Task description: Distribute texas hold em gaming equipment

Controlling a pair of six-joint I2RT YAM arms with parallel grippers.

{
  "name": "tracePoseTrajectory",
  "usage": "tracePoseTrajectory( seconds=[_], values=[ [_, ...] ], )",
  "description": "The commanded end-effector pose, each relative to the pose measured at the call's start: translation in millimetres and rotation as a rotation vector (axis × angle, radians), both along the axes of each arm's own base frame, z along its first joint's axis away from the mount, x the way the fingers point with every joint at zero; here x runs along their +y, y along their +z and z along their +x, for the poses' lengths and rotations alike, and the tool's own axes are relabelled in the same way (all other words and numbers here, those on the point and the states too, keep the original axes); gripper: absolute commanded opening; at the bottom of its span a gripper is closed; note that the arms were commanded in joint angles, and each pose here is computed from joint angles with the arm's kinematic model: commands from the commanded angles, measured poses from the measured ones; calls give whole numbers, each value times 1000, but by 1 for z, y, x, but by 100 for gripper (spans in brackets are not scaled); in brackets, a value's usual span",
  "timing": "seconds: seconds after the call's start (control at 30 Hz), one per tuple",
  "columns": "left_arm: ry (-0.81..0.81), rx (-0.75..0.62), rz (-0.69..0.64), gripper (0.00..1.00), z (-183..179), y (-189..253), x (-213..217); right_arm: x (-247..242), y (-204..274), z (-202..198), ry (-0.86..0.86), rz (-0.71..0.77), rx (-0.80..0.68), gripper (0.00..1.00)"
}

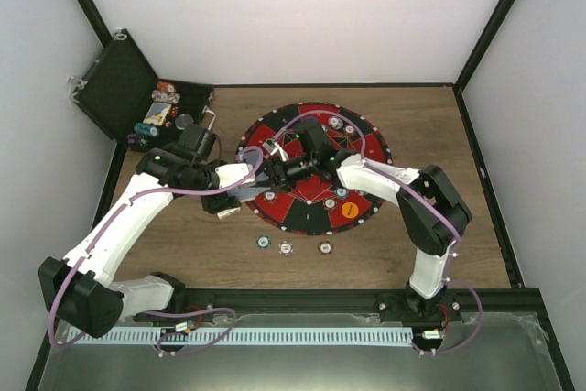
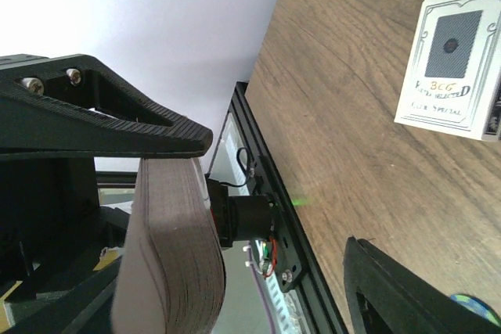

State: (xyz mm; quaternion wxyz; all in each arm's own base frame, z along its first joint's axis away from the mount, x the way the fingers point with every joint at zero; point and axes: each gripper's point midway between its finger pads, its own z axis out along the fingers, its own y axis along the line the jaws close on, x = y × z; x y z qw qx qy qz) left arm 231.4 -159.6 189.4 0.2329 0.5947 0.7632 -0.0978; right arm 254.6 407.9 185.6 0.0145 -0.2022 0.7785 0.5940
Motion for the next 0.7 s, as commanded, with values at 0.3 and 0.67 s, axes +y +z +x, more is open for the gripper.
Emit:
tracePoseTrajectory(
  seconds=[0.3, 0.67],
  values=[
    [-18, -24, -33, 4, 0, 5, -5, -19, 18, 7, -70, -62, -71, 42],
    [-22, -26, -36, 4, -2, 5, -5, -36, 42, 18, -143, -84, -122, 5]
  ],
)
